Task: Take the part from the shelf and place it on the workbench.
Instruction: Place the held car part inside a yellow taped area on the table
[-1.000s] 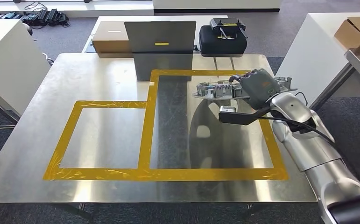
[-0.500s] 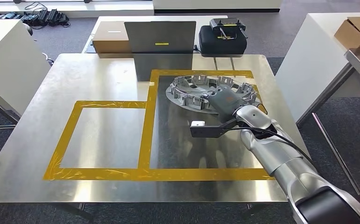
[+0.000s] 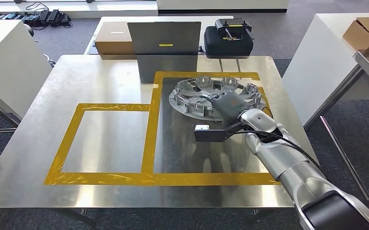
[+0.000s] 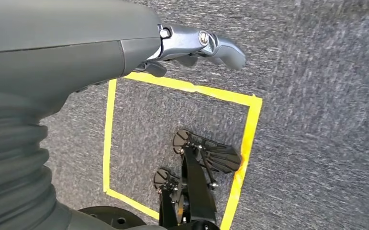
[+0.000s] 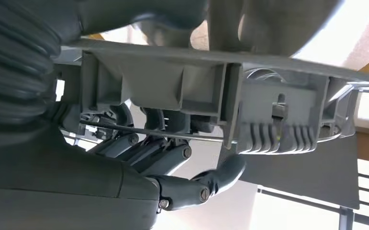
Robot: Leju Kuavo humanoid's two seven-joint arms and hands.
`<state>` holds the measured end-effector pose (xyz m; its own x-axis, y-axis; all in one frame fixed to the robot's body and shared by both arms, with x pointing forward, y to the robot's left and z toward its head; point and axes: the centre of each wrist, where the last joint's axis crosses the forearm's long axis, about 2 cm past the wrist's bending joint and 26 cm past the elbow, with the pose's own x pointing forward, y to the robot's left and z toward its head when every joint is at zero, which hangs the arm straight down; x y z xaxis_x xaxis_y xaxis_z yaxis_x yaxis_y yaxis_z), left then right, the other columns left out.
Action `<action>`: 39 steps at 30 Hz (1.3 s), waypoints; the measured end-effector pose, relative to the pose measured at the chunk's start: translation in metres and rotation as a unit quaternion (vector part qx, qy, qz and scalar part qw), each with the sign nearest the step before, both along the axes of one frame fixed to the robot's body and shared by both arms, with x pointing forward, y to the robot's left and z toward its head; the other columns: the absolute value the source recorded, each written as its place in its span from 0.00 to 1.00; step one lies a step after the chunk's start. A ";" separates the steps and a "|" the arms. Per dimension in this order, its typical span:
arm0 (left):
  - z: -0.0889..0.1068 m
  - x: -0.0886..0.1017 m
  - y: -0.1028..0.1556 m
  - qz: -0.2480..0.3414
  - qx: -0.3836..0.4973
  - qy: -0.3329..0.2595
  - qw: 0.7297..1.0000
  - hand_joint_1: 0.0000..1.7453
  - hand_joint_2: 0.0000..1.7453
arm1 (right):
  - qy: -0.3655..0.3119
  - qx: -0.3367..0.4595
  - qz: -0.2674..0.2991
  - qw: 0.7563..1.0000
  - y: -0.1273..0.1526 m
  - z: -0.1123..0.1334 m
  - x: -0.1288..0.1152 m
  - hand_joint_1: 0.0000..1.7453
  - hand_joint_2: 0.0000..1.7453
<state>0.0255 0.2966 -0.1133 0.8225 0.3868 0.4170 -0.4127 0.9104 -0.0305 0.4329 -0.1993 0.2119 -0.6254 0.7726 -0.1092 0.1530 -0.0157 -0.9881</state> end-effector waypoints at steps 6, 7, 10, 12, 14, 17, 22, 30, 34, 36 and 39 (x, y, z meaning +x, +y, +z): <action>0.000 0.000 0.000 0.001 0.003 -0.008 1.000 0.00 0.00 | -0.001 0.000 0.002 1.000 0.000 0.000 -0.001 0.00 0.00; 0.000 -0.001 0.000 0.001 0.004 -0.008 1.000 0.00 0.00 | -0.001 0.001 0.003 1.000 0.001 0.000 -0.001 0.00 0.00; 0.000 -0.001 0.000 0.001 0.006 -0.006 1.000 0.00 0.00 | -0.003 0.005 0.006 1.000 0.002 0.003 -0.001 0.00 0.00; 0.000 -0.001 0.001 0.002 0.007 -0.004 1.000 0.00 0.00 | -0.003 0.008 0.009 1.000 0.003 0.004 -0.001 0.00 0.00; 0.000 -0.002 0.001 0.002 0.008 -0.003 1.000 0.00 0.00 | -0.002 0.012 0.011 1.000 0.004 0.006 -0.001 0.00 0.00; 0.000 -0.002 0.001 0.002 0.008 -0.001 1.000 0.00 0.00 | 0.000 0.018 0.014 1.000 0.005 0.006 -0.002 0.00 0.00; 0.000 -0.002 0.001 0.001 0.007 0.001 1.000 0.00 0.00 | 0.002 0.025 0.018 1.000 0.006 0.006 -0.004 0.00 0.00; 0.000 -0.002 0.000 0.003 0.007 0.002 1.000 0.00 0.00 | -0.001 0.113 0.008 0.994 0.001 0.006 -0.007 0.00 0.00; 0.000 -0.003 -0.001 0.008 0.007 -0.002 1.000 0.00 0.00 | -0.022 0.215 -0.001 0.976 -0.017 0.006 -0.014 0.00 0.00; 0.000 -0.004 -0.001 0.012 0.008 -0.005 1.000 0.00 0.00 | -0.040 0.272 -0.002 0.962 -0.030 0.006 -0.021 0.00 0.00; 0.000 -0.005 -0.001 0.018 0.007 -0.008 1.000 0.00 0.00 | -0.079 0.357 -0.001 0.931 -0.056 0.009 -0.035 0.00 0.00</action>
<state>0.0208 0.2955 -0.1136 0.8011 0.4106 0.4356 -0.4449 0.8952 -0.0256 0.3977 -0.2550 0.2207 -0.6435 0.6848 0.3419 0.2974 0.6353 -0.7127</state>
